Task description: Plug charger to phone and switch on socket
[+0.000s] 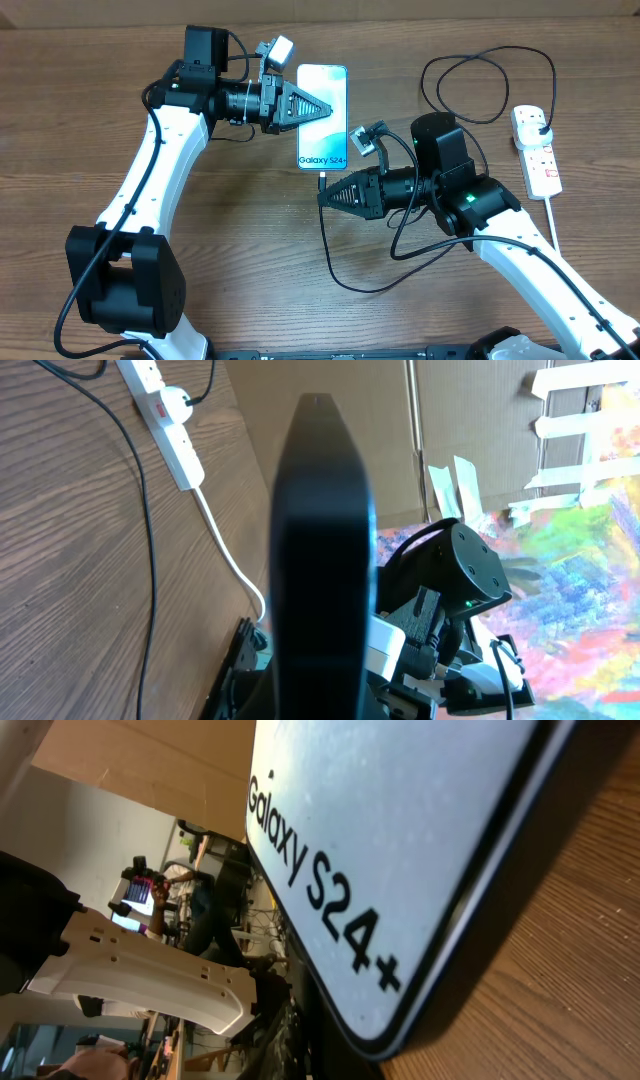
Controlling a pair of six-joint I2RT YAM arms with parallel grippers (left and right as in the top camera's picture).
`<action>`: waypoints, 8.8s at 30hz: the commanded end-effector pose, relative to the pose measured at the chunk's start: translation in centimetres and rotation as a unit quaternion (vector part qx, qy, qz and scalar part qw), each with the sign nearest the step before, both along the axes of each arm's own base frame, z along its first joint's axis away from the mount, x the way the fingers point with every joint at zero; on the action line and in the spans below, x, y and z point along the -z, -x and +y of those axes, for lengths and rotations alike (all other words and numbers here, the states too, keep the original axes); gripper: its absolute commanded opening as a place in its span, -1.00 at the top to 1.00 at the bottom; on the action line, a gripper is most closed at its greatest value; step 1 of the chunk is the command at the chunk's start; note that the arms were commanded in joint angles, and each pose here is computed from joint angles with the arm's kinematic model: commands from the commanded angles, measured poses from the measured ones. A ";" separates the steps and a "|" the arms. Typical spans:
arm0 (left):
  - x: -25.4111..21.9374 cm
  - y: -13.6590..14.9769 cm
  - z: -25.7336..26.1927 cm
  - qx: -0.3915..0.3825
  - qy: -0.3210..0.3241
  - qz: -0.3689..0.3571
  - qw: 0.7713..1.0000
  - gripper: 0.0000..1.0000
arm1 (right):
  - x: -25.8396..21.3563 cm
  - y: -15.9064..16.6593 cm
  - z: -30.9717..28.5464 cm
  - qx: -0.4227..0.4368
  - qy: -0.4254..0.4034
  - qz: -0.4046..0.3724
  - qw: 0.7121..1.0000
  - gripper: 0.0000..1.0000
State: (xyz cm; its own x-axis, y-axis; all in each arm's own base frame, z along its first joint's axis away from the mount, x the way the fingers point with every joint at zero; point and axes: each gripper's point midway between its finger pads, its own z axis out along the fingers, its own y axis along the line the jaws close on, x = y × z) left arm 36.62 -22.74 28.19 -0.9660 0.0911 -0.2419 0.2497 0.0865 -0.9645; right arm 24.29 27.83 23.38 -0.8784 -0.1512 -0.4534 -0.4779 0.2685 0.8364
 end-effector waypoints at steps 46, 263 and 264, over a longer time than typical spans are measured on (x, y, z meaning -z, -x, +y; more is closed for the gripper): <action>-2.2 1.7 -0.4 0.035 0.036 -0.074 0.996 0.91 | -0.5 -0.6 0.1 0.009 -0.006 -0.004 1.000 0.93; 0.4 5.7 -3.9 0.078 -0.014 -0.037 0.996 0.92 | -0.4 -2.8 -2.5 0.047 -0.005 -0.007 0.999 -1.00; 0.4 5.7 -3.9 0.077 -0.014 -0.037 0.996 0.92 | -0.4 -2.8 -2.5 0.047 -0.005 -0.007 0.999 -1.00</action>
State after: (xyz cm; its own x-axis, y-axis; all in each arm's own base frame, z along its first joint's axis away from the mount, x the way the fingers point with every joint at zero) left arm 32.06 -26.32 25.93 -0.9403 0.2290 -0.2517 0.2847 0.1241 -0.9506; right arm 26.83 25.22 23.22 -0.8932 -0.0662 -0.4447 -0.4426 0.3035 0.8438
